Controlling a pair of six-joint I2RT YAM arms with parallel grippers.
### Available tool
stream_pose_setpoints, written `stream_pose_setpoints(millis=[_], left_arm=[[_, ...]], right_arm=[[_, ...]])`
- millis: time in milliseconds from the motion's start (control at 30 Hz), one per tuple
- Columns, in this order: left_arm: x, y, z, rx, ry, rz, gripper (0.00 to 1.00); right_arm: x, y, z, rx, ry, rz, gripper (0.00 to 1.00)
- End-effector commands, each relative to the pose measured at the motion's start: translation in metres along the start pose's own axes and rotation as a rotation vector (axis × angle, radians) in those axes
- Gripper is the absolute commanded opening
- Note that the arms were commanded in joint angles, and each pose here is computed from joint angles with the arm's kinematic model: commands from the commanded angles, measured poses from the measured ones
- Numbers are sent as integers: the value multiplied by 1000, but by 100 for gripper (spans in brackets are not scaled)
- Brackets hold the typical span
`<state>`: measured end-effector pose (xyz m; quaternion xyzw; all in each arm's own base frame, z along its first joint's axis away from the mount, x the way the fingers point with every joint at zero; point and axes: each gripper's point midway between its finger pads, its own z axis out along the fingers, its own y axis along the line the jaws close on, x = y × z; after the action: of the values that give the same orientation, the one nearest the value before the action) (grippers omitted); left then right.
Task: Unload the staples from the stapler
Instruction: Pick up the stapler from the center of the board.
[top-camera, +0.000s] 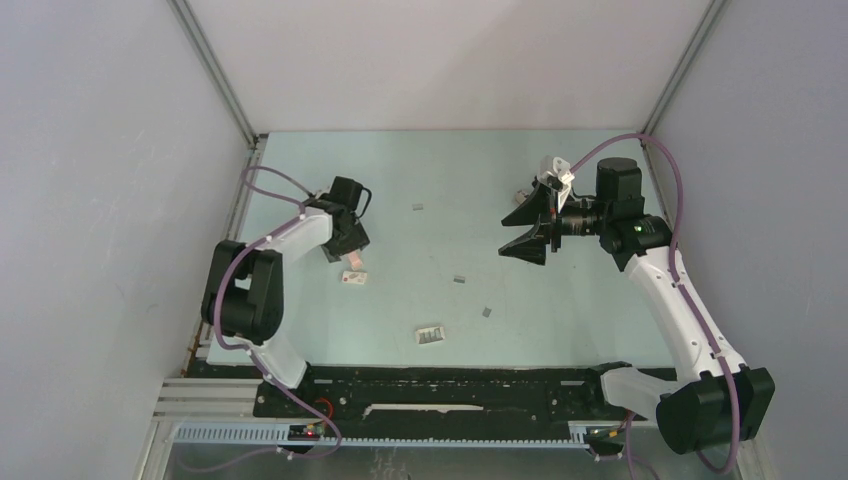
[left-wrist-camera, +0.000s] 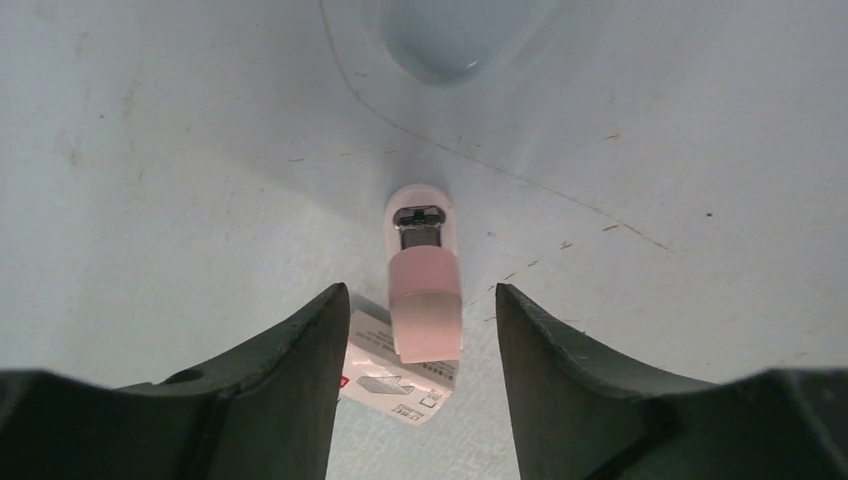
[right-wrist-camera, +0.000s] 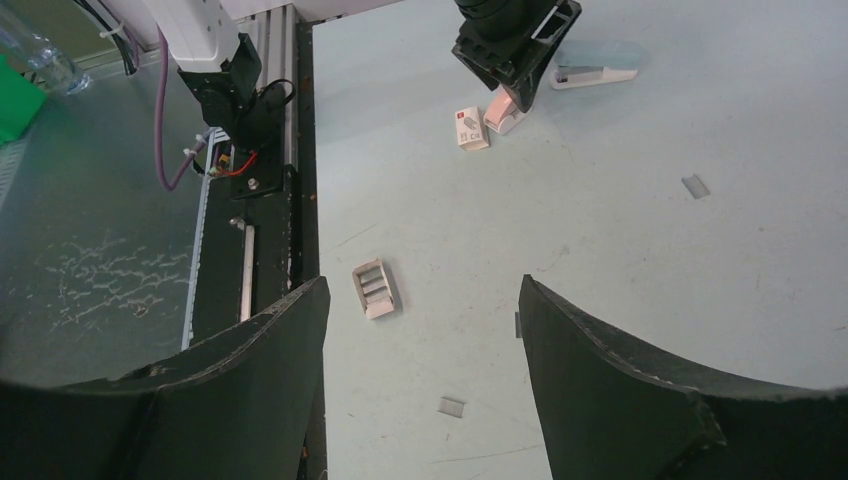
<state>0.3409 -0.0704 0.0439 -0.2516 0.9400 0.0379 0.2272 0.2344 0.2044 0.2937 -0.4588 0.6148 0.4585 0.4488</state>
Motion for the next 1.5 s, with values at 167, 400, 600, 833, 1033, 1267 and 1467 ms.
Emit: stream_pose_setpoints(millis=[167, 400, 600, 833, 1033, 1267, 1467], left_arm=[[-17, -21, 3, 58, -28, 42, 51], [-23, -16, -2, 36, -70, 55, 34], [-25, -22, -15, 73, -100, 115, 5], [-24, -46, -50, 182, -217, 277, 0], [-9, -78, -82, 421, -315, 368, 0], [14, -103, -117, 700, -385, 509, 0], [37, -106, -116, 724, -275, 703, 0]], right_arm=[[-3, 5, 0, -14, -6, -27, 79], [-2, 5, 0, -15, -6, -28, 79], [-2, 4, 1, -14, -4, -26, 79], [1, 3, 2, -20, -1, -12, 79], [3, 3, 2, -27, 1, 1, 79], [7, 0, 5, -38, 6, 23, 78], [10, -2, 6, -41, 12, 36, 78]])
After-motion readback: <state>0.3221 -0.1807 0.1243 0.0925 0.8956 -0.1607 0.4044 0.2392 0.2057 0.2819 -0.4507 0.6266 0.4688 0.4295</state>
